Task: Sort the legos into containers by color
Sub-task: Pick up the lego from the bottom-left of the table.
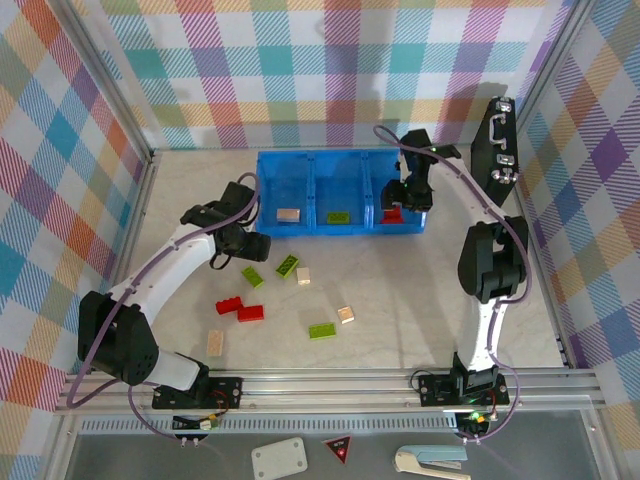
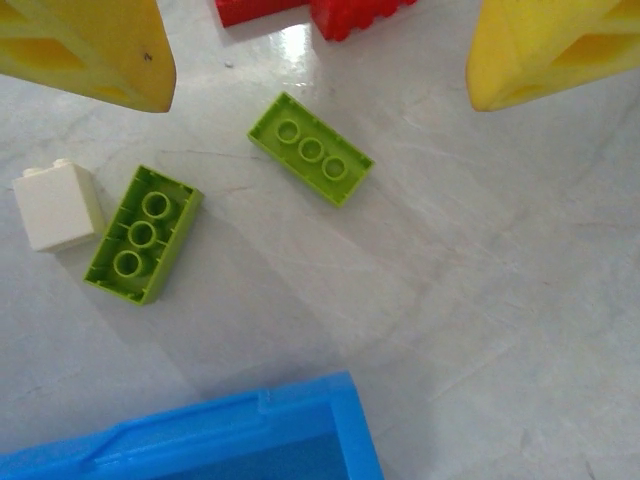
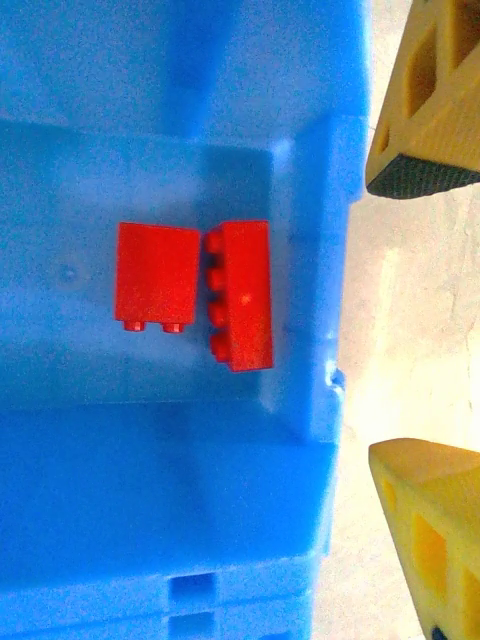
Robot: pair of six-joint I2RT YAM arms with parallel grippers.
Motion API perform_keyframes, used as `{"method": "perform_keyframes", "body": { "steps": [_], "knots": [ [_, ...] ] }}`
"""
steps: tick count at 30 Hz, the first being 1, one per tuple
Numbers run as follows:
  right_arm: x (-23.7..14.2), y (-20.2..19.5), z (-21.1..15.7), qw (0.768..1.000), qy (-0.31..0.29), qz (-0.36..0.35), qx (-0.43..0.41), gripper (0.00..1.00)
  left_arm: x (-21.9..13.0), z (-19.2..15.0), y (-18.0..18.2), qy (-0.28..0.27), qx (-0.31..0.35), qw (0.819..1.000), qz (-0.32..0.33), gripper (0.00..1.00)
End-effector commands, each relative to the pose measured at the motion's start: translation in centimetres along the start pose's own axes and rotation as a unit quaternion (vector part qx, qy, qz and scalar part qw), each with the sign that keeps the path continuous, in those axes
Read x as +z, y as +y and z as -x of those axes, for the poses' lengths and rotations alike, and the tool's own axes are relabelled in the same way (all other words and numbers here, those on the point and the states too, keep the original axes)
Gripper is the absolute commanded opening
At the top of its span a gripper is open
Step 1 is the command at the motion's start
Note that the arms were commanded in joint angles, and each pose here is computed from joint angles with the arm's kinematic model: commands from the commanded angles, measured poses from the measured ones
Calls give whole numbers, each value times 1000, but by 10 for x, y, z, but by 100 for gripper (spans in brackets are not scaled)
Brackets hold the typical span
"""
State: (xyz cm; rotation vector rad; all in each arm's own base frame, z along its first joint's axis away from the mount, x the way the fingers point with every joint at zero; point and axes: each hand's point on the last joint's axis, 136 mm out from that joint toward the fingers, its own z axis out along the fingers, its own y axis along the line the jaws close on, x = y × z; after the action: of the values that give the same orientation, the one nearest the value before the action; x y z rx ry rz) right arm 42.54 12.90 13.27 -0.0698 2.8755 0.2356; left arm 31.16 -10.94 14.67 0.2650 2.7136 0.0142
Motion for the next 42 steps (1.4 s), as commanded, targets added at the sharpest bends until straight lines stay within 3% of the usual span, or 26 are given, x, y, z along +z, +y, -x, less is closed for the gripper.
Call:
{"method": "perform_keyframes", "body": {
  "steps": [1, 23, 42],
  "knots": [
    [-7, 11, -9, 1000, -8, 26, 6, 65, 2, -29, -11, 42, -30, 999, -8, 76],
    [24, -1, -65, 999, 33, 30, 14, 64, 32, -137, -26, 124, -150, 981, -7, 75],
    [29, -8, -75, 999, 42, 15, 12, 63, 60, -165, -29, 151, -152, 977, 5, 77]
  ]
}}
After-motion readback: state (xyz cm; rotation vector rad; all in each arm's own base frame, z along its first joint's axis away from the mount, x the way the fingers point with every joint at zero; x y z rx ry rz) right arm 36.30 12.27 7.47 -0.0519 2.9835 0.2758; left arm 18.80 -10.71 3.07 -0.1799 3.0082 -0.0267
